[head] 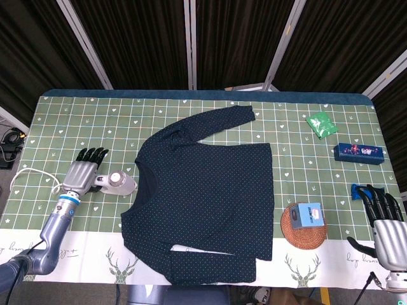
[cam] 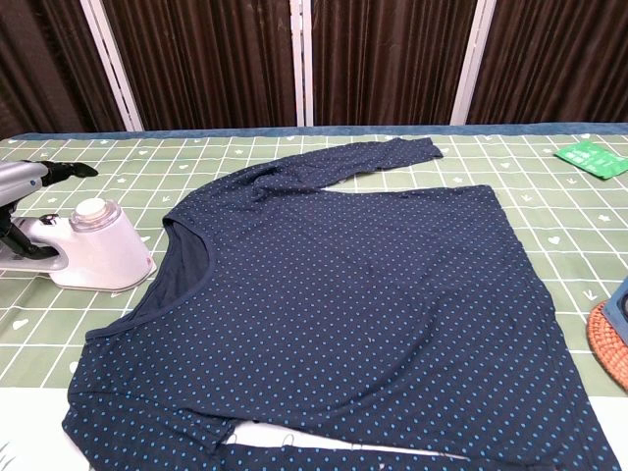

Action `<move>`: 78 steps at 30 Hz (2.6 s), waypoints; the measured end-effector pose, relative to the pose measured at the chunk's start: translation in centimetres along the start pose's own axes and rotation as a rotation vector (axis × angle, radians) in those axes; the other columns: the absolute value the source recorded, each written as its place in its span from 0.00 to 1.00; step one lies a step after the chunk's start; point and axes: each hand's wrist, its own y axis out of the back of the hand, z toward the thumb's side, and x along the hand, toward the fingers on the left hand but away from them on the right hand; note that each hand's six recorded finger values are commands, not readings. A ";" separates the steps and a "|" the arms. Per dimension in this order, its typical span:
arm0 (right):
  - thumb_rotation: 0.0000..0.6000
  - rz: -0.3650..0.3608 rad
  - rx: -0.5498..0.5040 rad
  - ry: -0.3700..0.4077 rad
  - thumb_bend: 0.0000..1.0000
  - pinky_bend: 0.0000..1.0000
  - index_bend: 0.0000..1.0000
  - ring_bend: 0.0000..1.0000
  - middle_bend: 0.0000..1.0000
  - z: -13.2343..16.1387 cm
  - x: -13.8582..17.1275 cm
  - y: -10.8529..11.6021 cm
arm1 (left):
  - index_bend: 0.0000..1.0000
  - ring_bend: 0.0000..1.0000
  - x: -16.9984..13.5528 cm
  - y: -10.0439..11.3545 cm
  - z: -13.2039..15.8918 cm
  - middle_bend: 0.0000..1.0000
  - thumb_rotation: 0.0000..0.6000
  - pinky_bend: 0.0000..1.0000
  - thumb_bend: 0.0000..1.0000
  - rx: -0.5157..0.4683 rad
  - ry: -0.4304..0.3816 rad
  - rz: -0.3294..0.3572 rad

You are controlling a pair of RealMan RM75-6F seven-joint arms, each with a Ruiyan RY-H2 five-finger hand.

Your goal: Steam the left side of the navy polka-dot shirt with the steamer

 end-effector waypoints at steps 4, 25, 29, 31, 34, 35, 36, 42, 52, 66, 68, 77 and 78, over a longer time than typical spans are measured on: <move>1.00 0.003 0.001 0.000 0.00 0.00 0.00 0.00 0.00 0.0 0.0 -0.1 | 0.38 0.41 0.4 0.1 -0.3 0.46 1.00 0.41 0.36 0.037 0.005 0.006; 1.00 0.013 0.006 0.003 0.00 0.00 0.00 0.00 0.00 0.2 0.0 -0.3 | 0.89 0.76 0.0 1.6 0.1 0.81 1.00 1.00 0.60 -0.053 -0.070 0.111; 1.00 0.011 0.007 0.000 0.00 0.00 0.00 0.00 0.00 0.2 0.0 -0.3 | 0.89 0.76 0.4 3.0 1.9 0.81 1.00 1.00 0.61 -0.151 -0.125 0.122; 1.00 0.010 0.007 -0.003 0.00 0.00 0.00 0.00 0.00 0.1 -0.1 -0.2 | 0.89 0.76 0.7 3.9 2.9 0.81 1.00 1.00 0.61 -0.160 -0.153 0.133; 1.00 0.008 0.006 -0.010 0.00 0.00 0.00 0.00 0.00 0.0 -0.2 -0.1 | 0.89 0.76 1.2 4.7 4.4 0.81 1.00 1.00 0.62 -0.193 -0.184 0.133; 1.00 0.008 0.005 -0.013 0.00 0.00 0.00 0.00 0.00 -0.1 -0.2 -0.1 | 0.89 0.76 1.5 5.1 5.4 0.81 1.00 1.00 0.62 -0.219 -0.200 0.125; 1.00 0.008 0.004 -0.016 0.00 0.00 0.00 0.00 0.00 -0.2 -0.2 -0.1 | 0.89 0.76 1.7 5.3 6.2 0.81 1.00 1.00 0.62 -0.234 -0.214 0.119; 1.00 0.008 -0.004 -0.048 0.00 0.00 0.00 0.00 0.00 -1.0 -0.6 0.0 | 0.89 0.76 3.4 5.6 10.4 0.81 1.00 1.00 0.62 -0.231 -0.263 0.081; 1.00 -0.006 -0.023 -0.077 0.00 0.00 0.00 0.00 0.00 -2.0 -0.8 0.6 | 0.89 0.76 5.5 3.6 16.8 0.81 1.00 1.00 0.62 -0.206 -0.315 0.023; 1.00 -0.016 -0.044 -0.086 0.00 0.00 0.00 0.00 0.00 -2.6 -0.8 1.1 | 0.89 0.76 5.6 1.6 19.2 0.81 1.00 1.00 0.62 -0.171 -0.335 0.013; 1.00 -0.017 -0.045 -0.085 0.00 0.00 0.00 0.00 0.00 -2.6 -0.7 1.2 | 0.89 0.76 5.4 1.4 19.3 0.81 1.00 1.00 0.62 -0.174 -0.341 0.012; 1.00 -0.019 -0.048 -0.084 0.00 0.00 0.00 0.00 0.00 -2.6 -0.7 1.3 | 0.89 0.76 4.4 0.2 20.6 0.81 1.00 1.00 0.62 -0.163 -0.383 -0.010; 1.00 -0.019 -0.049 -0.084 0.00 0.00 0.00 0.00 0.00 -2.6 -0.7 1.3 | 0.89 0.76 4.4 0.1 20.7 0.81 1.00 1.00 0.61 -0.163 -0.386 -0.012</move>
